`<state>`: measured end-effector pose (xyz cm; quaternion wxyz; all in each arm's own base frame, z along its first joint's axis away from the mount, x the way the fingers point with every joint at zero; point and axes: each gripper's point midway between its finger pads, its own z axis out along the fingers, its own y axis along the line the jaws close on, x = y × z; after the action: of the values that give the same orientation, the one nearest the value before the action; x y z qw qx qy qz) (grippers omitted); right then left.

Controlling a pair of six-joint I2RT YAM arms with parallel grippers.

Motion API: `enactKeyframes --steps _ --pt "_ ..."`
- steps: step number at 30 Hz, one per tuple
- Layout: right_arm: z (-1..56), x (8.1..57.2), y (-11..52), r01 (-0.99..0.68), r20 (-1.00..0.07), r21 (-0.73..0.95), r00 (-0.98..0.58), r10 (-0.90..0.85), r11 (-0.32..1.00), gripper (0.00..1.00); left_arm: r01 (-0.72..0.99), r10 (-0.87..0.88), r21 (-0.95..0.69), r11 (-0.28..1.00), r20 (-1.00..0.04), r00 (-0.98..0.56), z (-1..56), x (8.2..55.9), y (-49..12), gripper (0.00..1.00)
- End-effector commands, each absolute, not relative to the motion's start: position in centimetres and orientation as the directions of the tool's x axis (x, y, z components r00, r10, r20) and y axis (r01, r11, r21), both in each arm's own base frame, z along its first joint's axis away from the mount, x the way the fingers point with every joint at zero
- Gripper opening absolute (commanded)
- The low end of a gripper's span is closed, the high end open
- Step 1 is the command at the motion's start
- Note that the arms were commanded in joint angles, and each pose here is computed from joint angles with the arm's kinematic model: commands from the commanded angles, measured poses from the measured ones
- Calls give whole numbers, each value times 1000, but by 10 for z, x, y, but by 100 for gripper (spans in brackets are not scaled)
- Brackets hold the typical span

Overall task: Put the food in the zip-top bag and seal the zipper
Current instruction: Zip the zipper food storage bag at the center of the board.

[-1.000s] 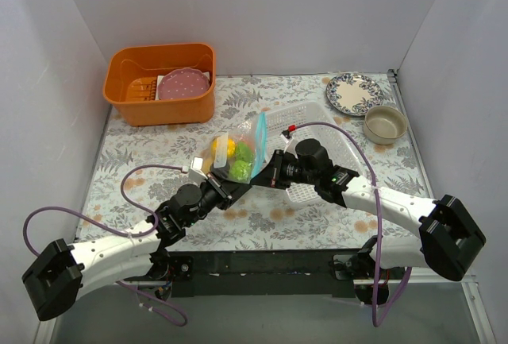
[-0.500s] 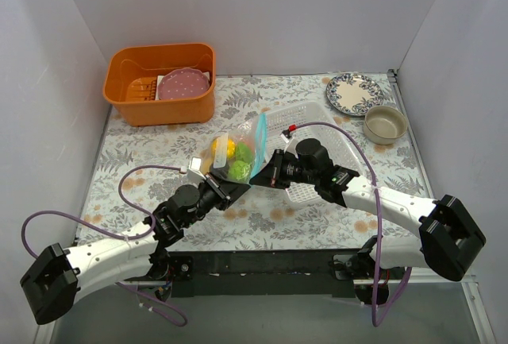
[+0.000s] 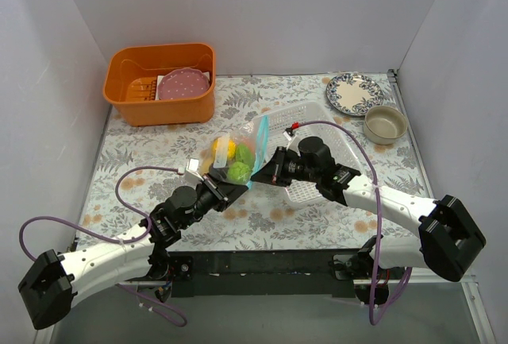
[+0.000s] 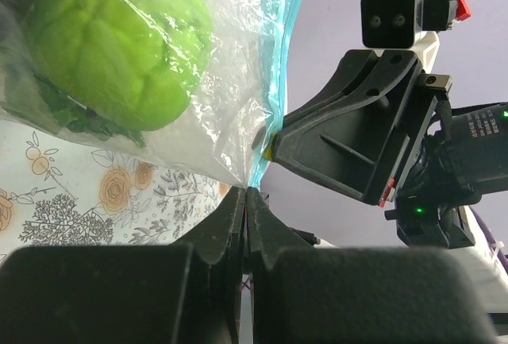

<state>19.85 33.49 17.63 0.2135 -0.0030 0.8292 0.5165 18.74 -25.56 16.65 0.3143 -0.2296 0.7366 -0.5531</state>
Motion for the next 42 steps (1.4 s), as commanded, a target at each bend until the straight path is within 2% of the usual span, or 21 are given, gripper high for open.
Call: enactKeyframes --steps 1,20,30,42 --pt "197 238 326 -233 -422 850 -839 344 473 1 -48 -690 -933 356 -228 -687 140 186 -243 0" --pt "189 255 320 -182 -403 859 -817 412 479 1 -44 -642 -931 362 -215 -736 132 169 -249 0" --pt "182 256 311 -104 -334 899 -790 513 425 1 -18 -623 -926 376 -238 -745 138 163 -260 0" --pt "188 262 296 -102 -357 900 -730 583 423 1 9 -597 -926 376 -250 -762 142 149 -275 0"
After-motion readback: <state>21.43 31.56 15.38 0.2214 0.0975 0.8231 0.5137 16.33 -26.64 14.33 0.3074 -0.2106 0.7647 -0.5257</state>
